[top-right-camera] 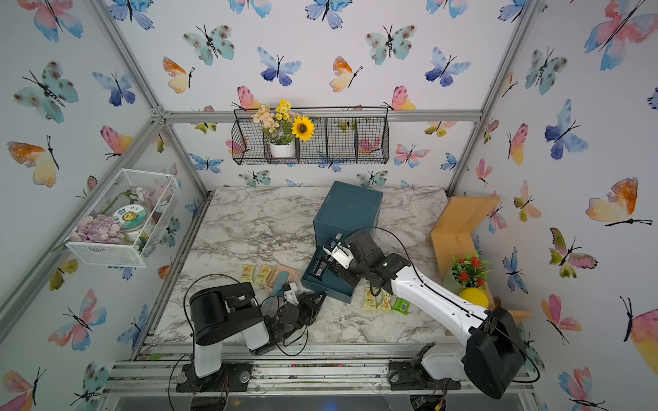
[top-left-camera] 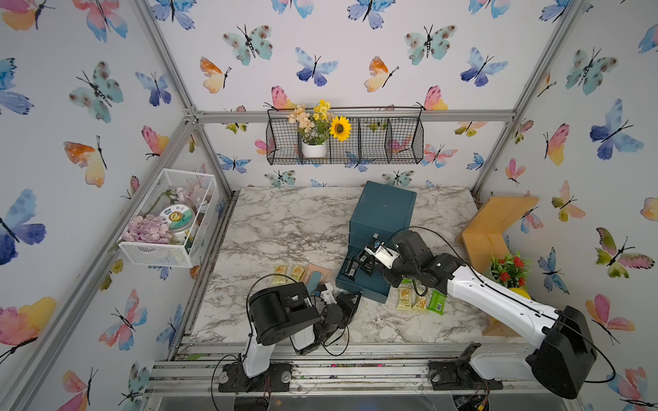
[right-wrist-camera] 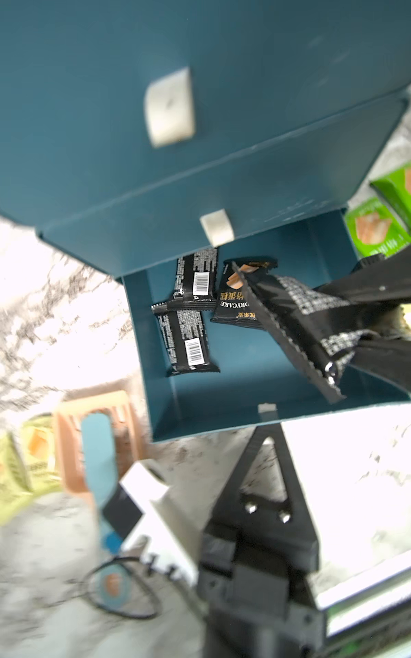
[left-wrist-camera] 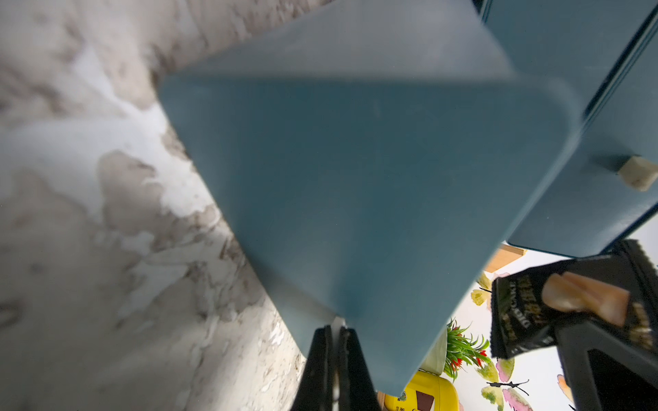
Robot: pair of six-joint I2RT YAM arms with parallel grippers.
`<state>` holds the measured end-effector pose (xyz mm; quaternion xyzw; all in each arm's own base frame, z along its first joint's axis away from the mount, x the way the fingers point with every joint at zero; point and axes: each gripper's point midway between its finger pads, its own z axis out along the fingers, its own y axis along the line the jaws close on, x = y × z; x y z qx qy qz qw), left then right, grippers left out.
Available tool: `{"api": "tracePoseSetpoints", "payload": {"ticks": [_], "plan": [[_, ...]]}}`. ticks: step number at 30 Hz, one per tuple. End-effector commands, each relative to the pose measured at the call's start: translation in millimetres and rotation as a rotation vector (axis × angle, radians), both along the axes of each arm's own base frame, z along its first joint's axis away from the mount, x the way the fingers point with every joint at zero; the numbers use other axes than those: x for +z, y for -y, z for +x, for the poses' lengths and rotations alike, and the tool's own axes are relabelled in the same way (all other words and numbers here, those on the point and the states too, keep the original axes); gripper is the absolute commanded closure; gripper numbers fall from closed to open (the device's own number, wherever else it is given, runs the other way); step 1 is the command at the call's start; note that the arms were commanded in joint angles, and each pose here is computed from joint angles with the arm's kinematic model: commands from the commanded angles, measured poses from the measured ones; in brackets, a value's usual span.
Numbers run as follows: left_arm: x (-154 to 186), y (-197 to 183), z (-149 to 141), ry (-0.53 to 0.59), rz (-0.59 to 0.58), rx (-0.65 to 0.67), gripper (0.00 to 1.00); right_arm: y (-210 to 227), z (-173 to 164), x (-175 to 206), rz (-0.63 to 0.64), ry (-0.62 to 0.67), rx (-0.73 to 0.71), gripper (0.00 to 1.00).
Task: Take the cookies out of the drawer
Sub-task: Place the cookie at the center of the board.
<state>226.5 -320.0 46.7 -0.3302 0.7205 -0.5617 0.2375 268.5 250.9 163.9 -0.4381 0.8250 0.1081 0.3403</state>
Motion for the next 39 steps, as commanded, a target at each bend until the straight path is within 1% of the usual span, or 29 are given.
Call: {"api": "tracePoseSetpoints", "payload": {"ticks": [1,4,7,12,15,18,22,26,30,35,39], "plan": [[-6.0,-5.4,3.1,-0.005,0.047,0.02,1.0,20.5,-1.6,-6.9,0.054,-0.126,-0.258,0.98],[-5.9,-5.8,3.9,-0.004,0.047,0.023,1.0,39.4,0.0,-8.6,0.034,-0.151,-0.41,0.98],[-5.6,-6.3,4.3,-0.003,0.048,0.025,1.0,53.7,0.8,-9.1,0.034,-0.16,-0.53,0.98],[-5.1,-6.8,4.5,-0.002,0.047,0.028,1.0,83.8,7.4,-7.0,0.058,-0.116,-0.73,0.98],[-4.7,-6.4,4.8,0.0,0.047,0.027,1.0,105.8,16.3,-9.4,0.092,-0.123,-0.836,0.98],[-3.8,-7.0,4.7,0.002,0.044,0.028,1.0,129.2,25.8,-21.9,0.101,-0.165,-0.916,0.98],[-4.1,-8.5,4.9,0.002,0.046,0.032,1.0,159.2,46.4,-36.8,0.081,-0.185,-1.001,0.98],[-3.1,-8.2,5.3,0.004,0.042,0.032,1.0,192.6,70.0,-53.0,0.029,-0.198,-1.084,0.98],[-1.9,-7.9,5.6,0.007,0.04,0.031,1.0,216.8,93.9,-68.4,-0.031,-0.218,-1.129,0.98],[-1.6,-8.5,5.5,0.008,0.04,0.03,1.0,239.7,121.3,-84.0,-0.092,-0.213,-1.174,0.98],[-1.7,-8.7,5.7,0.009,0.045,0.03,1.0,244.9,140.3,-96.4,-0.123,-0.224,-1.172,0.98]]}}
